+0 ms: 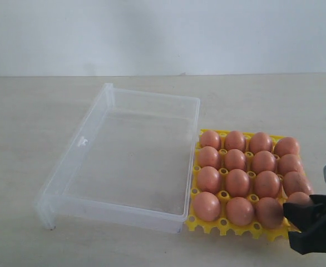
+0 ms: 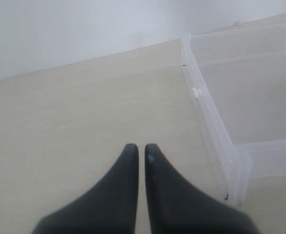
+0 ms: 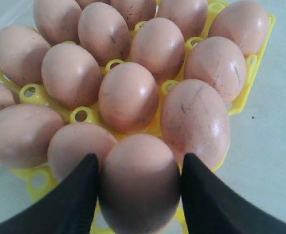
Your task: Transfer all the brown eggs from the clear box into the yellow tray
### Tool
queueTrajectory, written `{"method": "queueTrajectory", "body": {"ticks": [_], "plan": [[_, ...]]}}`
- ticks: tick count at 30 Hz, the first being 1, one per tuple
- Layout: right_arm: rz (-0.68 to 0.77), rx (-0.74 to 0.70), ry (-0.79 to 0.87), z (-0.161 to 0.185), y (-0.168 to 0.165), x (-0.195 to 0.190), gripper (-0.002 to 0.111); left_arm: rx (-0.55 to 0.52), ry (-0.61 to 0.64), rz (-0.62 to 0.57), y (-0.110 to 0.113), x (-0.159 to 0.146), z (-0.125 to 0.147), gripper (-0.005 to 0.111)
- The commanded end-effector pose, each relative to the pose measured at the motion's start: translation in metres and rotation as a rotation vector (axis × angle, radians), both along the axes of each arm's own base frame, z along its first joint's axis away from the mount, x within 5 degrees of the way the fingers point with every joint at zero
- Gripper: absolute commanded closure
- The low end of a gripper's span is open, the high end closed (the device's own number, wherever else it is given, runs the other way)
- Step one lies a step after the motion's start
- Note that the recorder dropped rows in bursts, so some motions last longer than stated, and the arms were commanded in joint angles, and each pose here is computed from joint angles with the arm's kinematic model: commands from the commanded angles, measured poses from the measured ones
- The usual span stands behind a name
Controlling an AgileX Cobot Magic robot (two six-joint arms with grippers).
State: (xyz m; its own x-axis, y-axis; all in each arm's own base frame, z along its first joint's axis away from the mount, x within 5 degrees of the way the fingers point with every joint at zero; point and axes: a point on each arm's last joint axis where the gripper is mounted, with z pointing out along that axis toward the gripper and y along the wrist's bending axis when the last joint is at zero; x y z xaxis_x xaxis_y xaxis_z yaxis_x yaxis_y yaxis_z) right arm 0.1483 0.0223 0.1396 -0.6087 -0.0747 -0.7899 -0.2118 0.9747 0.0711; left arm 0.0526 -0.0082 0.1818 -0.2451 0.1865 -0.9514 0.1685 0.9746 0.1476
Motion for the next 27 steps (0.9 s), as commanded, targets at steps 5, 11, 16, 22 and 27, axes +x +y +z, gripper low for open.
{"method": "queueTrajectory", "body": {"ticks": [5,11,16,22,27], "plan": [[-0.042,0.026,-0.012,0.002,-0.001,0.001,0.059,-0.011,-0.002,0.007,0.0,0.0,-0.001,0.103],[-0.038,0.045,-0.045,0.005,0.0,0.002,0.059,-0.011,-0.002,0.007,0.0,0.0,-0.001,0.103],[-0.024,0.347,-0.587,0.064,0.008,0.016,0.064,-0.011,-0.002,0.007,0.0,0.0,-0.001,0.103],[-0.684,0.328,-1.172,0.162,-0.053,0.048,0.107,-0.011,-0.002,0.007,0.0,0.0,-0.001,0.103],[-0.308,-0.149,-1.426,0.264,-0.027,0.055,0.107,-0.011,-0.002,0.007,0.0,0.0,-0.001,0.103]]}}
